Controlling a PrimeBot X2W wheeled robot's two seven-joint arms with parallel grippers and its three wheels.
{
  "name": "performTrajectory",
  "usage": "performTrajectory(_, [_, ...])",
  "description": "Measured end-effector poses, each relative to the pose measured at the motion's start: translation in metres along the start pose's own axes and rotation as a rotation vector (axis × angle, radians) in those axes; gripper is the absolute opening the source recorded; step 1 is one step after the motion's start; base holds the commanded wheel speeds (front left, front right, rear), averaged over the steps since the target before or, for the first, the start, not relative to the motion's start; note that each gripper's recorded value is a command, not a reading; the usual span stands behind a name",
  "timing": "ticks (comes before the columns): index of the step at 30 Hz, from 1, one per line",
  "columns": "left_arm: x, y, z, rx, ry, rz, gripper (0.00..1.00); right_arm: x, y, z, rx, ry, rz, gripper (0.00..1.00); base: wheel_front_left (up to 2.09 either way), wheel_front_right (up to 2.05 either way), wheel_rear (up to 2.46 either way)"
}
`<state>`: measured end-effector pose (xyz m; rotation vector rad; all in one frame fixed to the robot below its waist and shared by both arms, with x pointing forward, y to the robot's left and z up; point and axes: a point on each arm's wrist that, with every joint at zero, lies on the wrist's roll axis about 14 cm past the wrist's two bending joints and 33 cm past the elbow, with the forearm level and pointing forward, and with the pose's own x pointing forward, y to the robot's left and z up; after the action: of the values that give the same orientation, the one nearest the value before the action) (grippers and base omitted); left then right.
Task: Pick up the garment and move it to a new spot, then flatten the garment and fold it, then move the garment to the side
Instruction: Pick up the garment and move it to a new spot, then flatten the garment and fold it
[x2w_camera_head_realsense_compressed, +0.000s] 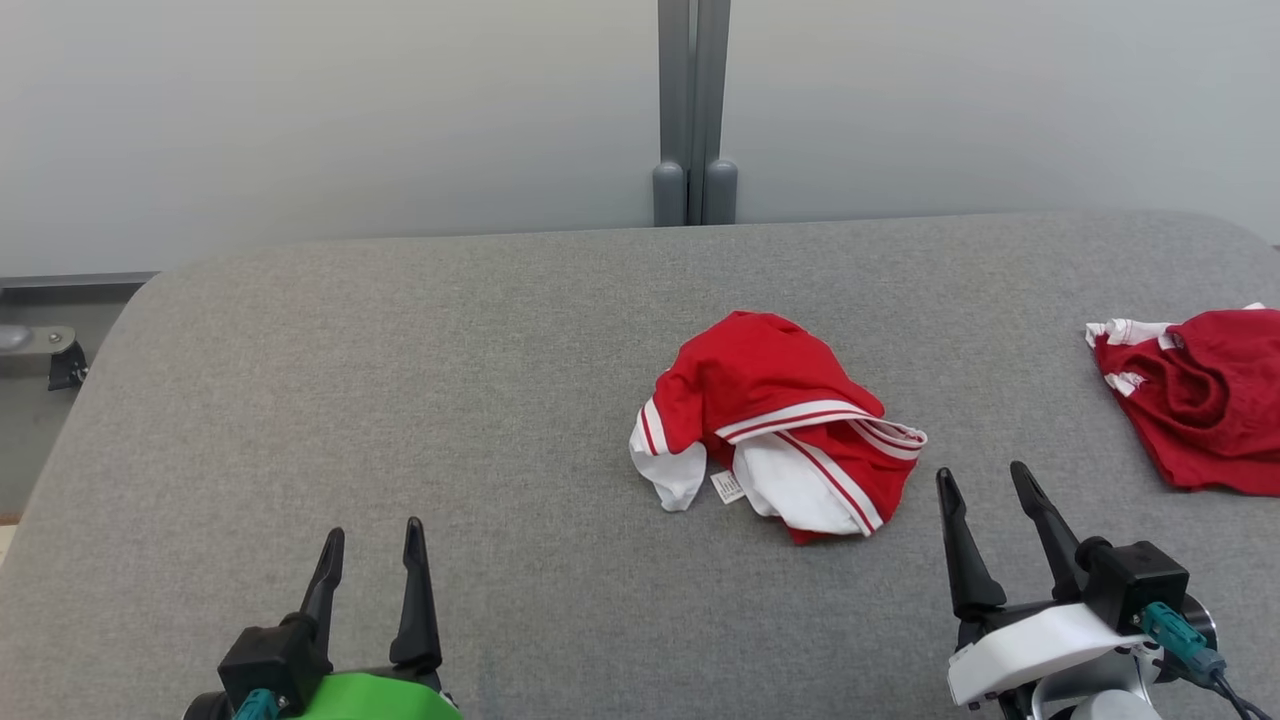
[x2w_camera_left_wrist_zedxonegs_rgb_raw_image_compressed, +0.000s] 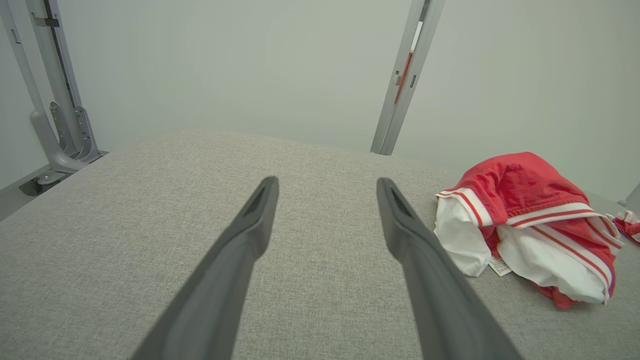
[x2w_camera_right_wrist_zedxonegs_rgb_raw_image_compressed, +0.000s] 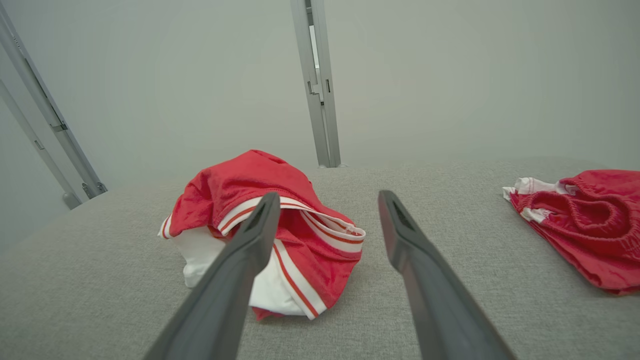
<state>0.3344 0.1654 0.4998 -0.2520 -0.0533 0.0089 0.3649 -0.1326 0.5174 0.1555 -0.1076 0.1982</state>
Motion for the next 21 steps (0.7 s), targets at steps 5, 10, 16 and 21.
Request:
performTrajectory(5, [0.000, 0.000, -0.002, -0.002, 0.004, -0.005, 1.00, 0.000, -0.001, 0.000, 0.000, 0.000, -0.003, 1.00, 0.00, 0.00, 0.00])
performTrajectory(10, [0.001, 0.000, -0.002, -0.003, 0.004, -0.005, 1.00, -0.001, -0.002, -0.001, -0.002, 0.002, -0.006, 1.00, 0.00, 0.00, 0.00])
performTrajectory(16, [0.001, 0.001, -0.002, -0.001, 0.004, -0.005, 1.00, 0.000, -0.003, -0.001, -0.005, 0.004, -0.010, 1.00, 0.00, 0.00, 0.00])
performTrajectory(21, [0.000, 0.003, -0.004, 0.002, 0.010, -0.001, 1.00, 0.000, -0.011, -0.010, -0.023, 0.032, -0.029, 1.00, 0.00, 0.00, 0.00])
